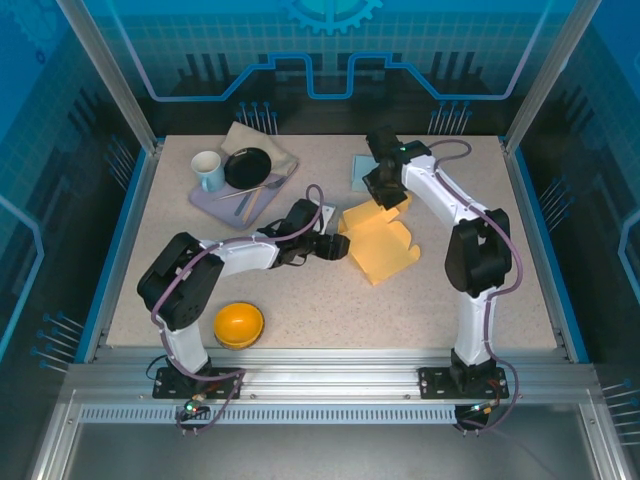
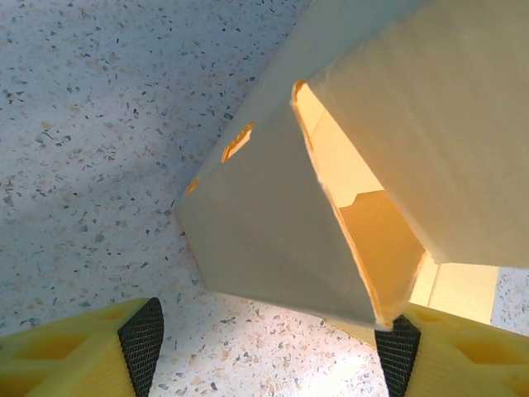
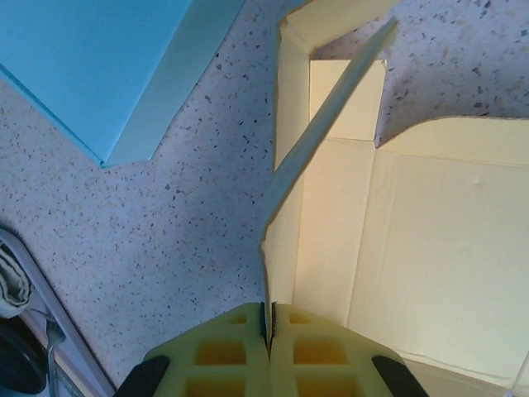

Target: Fold the paper box

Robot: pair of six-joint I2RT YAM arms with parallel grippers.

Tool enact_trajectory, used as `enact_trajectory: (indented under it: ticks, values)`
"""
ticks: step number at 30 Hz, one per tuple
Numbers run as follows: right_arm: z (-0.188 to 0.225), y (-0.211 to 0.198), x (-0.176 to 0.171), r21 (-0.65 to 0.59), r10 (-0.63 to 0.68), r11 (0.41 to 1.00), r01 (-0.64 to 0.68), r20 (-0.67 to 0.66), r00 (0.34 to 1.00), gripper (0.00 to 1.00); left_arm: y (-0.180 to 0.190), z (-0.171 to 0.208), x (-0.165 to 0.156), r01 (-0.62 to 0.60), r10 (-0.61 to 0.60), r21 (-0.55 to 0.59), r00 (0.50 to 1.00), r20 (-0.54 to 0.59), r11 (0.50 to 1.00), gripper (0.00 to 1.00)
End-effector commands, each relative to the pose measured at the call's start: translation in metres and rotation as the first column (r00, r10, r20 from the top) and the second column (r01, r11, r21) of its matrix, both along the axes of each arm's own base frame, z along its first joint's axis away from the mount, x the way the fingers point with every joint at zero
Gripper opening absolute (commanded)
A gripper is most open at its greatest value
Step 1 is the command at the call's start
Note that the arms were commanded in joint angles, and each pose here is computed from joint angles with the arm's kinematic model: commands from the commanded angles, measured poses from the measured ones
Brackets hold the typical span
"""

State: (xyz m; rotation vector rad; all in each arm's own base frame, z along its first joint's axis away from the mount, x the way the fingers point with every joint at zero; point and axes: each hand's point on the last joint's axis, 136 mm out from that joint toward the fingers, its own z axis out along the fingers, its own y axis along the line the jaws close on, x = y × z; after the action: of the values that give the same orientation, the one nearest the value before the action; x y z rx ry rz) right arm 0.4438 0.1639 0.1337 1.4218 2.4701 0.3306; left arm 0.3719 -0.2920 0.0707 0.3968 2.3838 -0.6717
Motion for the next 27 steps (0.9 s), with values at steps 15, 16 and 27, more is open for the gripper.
enact_trajectory:
  ticks: [15, 16, 27]
  values:
    - [0.056, -0.064, -0.069, -0.14, -0.294, 0.943, 0.302, 0.07, 0.953, 0.0, 0.033, 0.083, -0.014, -0.054, 0.068, -0.246, 0.997, 0.047, 0.968, 0.76]
    - [0.059, -0.066, -0.074, -0.132, -0.312, 0.938, 0.321, 0.084, 0.946, 0.0, 0.033, 0.086, -0.014, -0.056, 0.07, -0.253, 0.997, 0.045, 0.966, 0.76]
    - [0.053, -0.071, -0.076, -0.137, -0.219, 0.956, 0.259, 0.251, 0.943, 0.0, 0.003, 0.099, -0.029, 0.019, -0.008, -0.272, 0.999, 0.044, 0.962, 0.76]
